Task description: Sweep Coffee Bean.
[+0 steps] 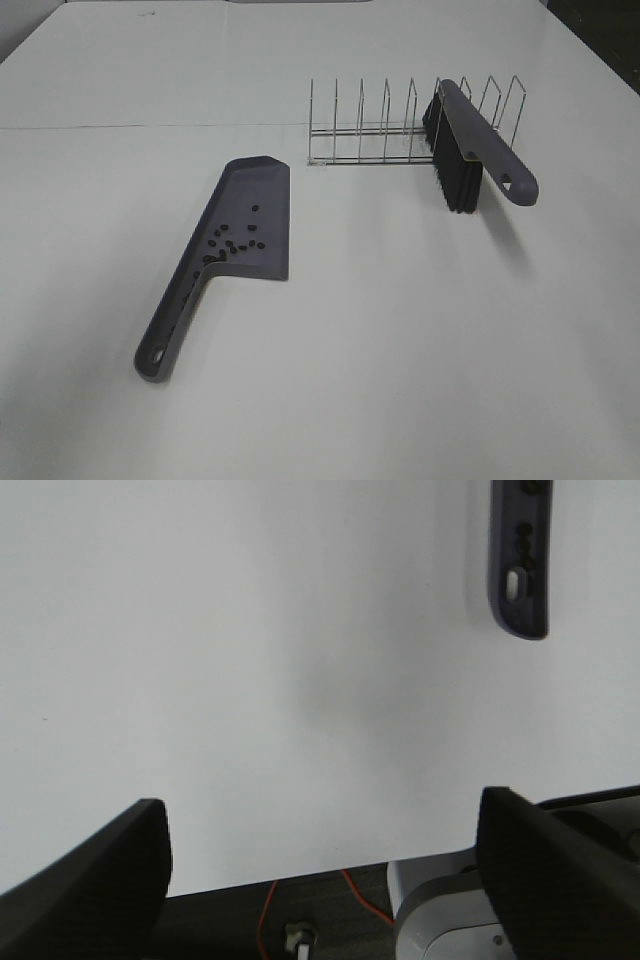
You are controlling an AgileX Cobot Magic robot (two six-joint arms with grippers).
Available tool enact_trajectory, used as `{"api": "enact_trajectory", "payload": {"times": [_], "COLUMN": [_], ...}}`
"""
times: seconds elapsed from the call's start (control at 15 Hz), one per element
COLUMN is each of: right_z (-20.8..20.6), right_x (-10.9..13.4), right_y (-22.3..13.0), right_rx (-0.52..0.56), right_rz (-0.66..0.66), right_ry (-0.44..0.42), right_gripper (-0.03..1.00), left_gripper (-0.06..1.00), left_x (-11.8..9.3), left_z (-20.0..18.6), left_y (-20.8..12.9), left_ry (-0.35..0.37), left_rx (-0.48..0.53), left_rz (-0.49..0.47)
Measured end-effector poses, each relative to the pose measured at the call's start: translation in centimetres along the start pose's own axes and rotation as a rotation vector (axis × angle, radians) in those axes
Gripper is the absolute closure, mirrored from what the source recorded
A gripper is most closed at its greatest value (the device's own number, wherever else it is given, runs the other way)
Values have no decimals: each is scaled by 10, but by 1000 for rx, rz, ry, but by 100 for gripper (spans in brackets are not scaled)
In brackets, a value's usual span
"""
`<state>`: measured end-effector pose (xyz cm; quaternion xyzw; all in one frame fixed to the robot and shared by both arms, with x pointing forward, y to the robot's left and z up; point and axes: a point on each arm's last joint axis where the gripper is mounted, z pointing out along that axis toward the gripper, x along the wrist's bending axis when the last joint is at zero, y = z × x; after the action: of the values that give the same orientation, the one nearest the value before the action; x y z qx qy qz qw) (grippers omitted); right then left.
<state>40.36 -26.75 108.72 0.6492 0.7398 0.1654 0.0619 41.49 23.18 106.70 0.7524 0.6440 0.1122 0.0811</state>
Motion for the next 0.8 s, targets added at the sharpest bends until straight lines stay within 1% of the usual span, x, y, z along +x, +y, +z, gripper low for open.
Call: {"api": "enact_trajectory", "payload": {"times": [0.07,0.2,0.33,0.4,0.47,0.6,0.73,0.8], "right_z": [0,1,3,3,3,4,0,-7], "right_x": [0,-1,-1,-1,-1,1,5,7], "right_y": [-13,-39,-66,-73,-86,-108,-125,-136], "right_rx": [-7,-27,-77,-95,-137,-221,-360,-452], "right_rz": [-2,-15,-71,-86,-116,-178,-234,-268], "right_ry": [-3,-3,-6,-7,-4,12,37,43], "right_gripper": [24,24,24,24,24,24,24,24], "left_gripper": [16,16,16,16,16,16,16,16], "left_x": [3,12,21,24,26,32,36,37], "left_z": [-2,-1,2,0,-4,-17,-21,-24], "left_y": [-19,-59,-96,-109,-114,-130,-143,-149], "left_ry": [-44,-98,-124,-141,-150,-181,-183,-190], "left_rx": [-52,-151,-237,-291,-332,-481,-568,-608], "left_rz": [-14,-30,-25,-11,-3,25,84,115]}}
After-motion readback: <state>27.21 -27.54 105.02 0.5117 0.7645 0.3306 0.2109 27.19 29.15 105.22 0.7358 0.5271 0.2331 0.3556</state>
